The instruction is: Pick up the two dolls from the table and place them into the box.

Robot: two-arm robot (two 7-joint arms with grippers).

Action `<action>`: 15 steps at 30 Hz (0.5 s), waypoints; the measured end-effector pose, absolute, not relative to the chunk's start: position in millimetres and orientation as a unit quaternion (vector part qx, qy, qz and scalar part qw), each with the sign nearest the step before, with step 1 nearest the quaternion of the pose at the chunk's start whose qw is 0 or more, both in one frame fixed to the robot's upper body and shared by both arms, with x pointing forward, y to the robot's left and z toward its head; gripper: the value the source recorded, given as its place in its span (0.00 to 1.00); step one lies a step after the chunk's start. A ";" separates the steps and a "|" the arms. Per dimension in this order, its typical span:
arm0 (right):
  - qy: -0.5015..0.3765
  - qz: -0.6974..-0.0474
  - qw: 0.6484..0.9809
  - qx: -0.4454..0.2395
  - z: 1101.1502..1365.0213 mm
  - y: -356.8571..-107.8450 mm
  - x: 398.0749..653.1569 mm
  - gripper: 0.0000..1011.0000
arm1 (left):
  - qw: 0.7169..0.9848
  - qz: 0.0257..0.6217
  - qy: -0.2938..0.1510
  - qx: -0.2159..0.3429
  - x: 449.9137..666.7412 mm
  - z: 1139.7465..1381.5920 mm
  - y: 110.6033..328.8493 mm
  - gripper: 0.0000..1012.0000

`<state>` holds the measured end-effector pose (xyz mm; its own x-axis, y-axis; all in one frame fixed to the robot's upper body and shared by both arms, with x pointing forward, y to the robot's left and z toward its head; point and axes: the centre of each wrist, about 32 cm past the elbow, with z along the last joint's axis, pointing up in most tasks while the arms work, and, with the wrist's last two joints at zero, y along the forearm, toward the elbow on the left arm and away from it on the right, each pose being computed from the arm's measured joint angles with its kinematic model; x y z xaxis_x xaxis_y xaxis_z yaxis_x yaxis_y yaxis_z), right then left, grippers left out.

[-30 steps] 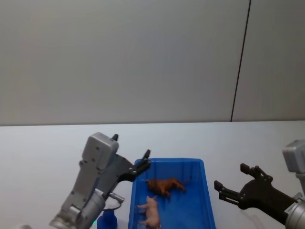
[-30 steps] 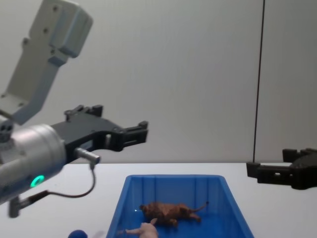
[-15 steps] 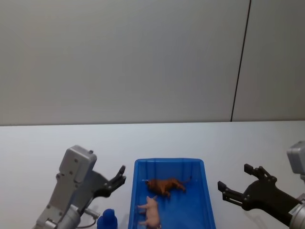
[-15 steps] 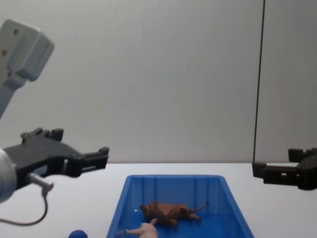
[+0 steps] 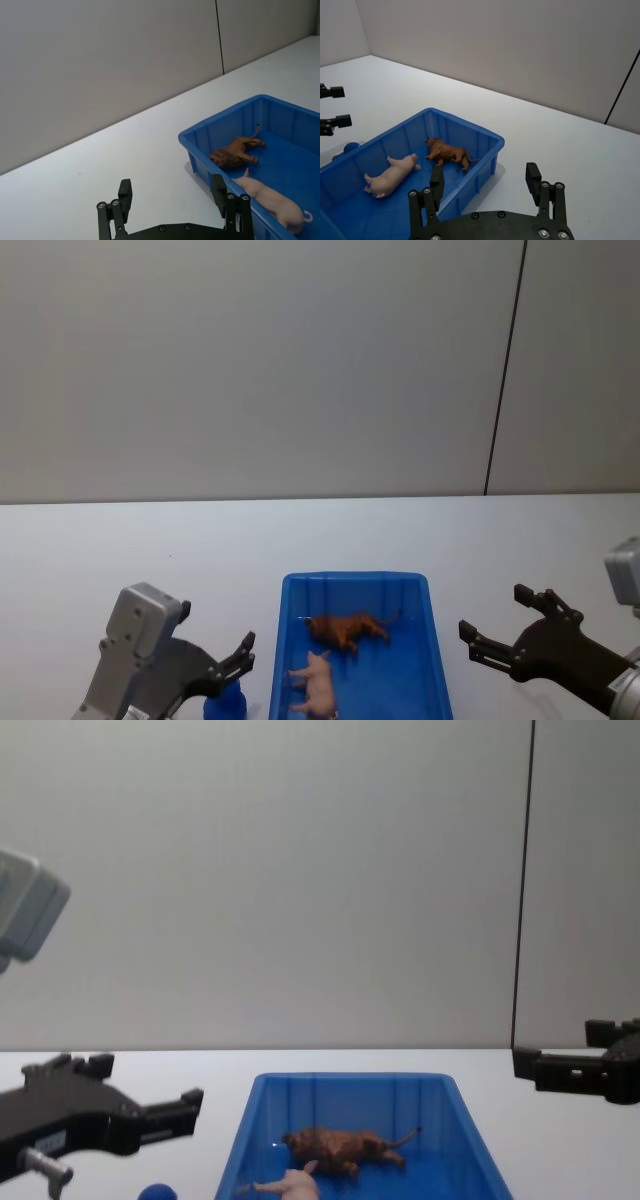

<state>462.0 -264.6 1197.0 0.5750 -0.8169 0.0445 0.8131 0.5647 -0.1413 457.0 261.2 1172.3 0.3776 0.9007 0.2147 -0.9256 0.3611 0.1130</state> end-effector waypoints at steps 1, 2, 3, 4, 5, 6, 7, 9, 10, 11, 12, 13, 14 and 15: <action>0.013 -0.461 0.884 -0.073 1197.0 -264.7 462.0 0.99 | 0.824 0.554 -0.055 0.108 456.8 1170.8 262.0 0.99; 0.013 -0.461 0.884 -0.073 1197.1 -264.7 461.9 0.99 | 0.826 0.551 -0.049 0.108 456.4 1167.4 263.9 0.99; 0.013 -0.461 0.884 -0.073 1197.1 -264.8 461.9 0.99 | 0.829 0.548 -0.044 0.107 456.1 1164.7 265.5 0.99; 0.013 -0.461 0.884 -0.073 1197.1 -264.9 461.9 0.99 | 0.830 0.546 -0.041 0.106 455.9 1163.7 266.1 0.99; 0.013 -0.461 0.884 -0.073 1197.1 -264.9 461.9 0.99 | 0.831 0.545 -0.038 0.106 455.8 1162.0 267.1 0.99; 0.013 -0.461 0.884 -0.073 1197.2 -264.9 461.9 0.99 | 0.832 0.544 -0.036 0.106 455.6 1160.7 267.9 0.99; 0.013 -0.461 0.884 -0.073 1197.2 -265.0 461.9 0.99 | 0.833 0.542 -0.033 0.105 455.5 1159.5 268.6 0.99; 0.012 -0.461 0.884 -0.073 1197.2 -265.0 461.8 0.99 | 0.836 0.538 -0.026 0.105 454.9 1155.0 271.1 0.99; 0.012 -0.461 0.884 -0.073 1197.2 -265.1 461.8 0.99 | 0.837 0.536 -0.021 0.105 454.5 1152.4 272.6 0.99; 0.012 -0.461 0.884 -0.073 1197.2 -265.1 461.8 0.99 | 0.838 0.536 -0.018 0.105 454.3 1150.7 273.6 0.99; 0.012 -0.461 0.884 -0.073 1197.3 -265.1 461.8 0.99 | 0.838 0.535 -0.016 0.105 454.1 1149.4 274.2 0.99; 0.012 -0.461 0.884 -0.073 1197.3 -265.1 461.7 0.99 | 0.839 0.534 -0.014 0.106 453.9 1148.1 274.8 0.99; 0.012 -0.461 0.884 -0.073 1197.2 -265.1 461.7 0.99 | 0.839 0.533 -0.012 0.105 453.8 1146.9 275.5 0.99; 0.012 -0.461 0.884 -0.073 1197.3 -265.1 461.7 0.99 | 0.840 0.532 -0.009 0.106 453.5 1144.2 276.8 0.99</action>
<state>461.7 -265.1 1197.3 0.5746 -0.8171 0.0454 0.8136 0.5643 -0.1402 453.5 276.8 1144.2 0.4336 0.8921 0.1269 -0.8957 0.4114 0.1687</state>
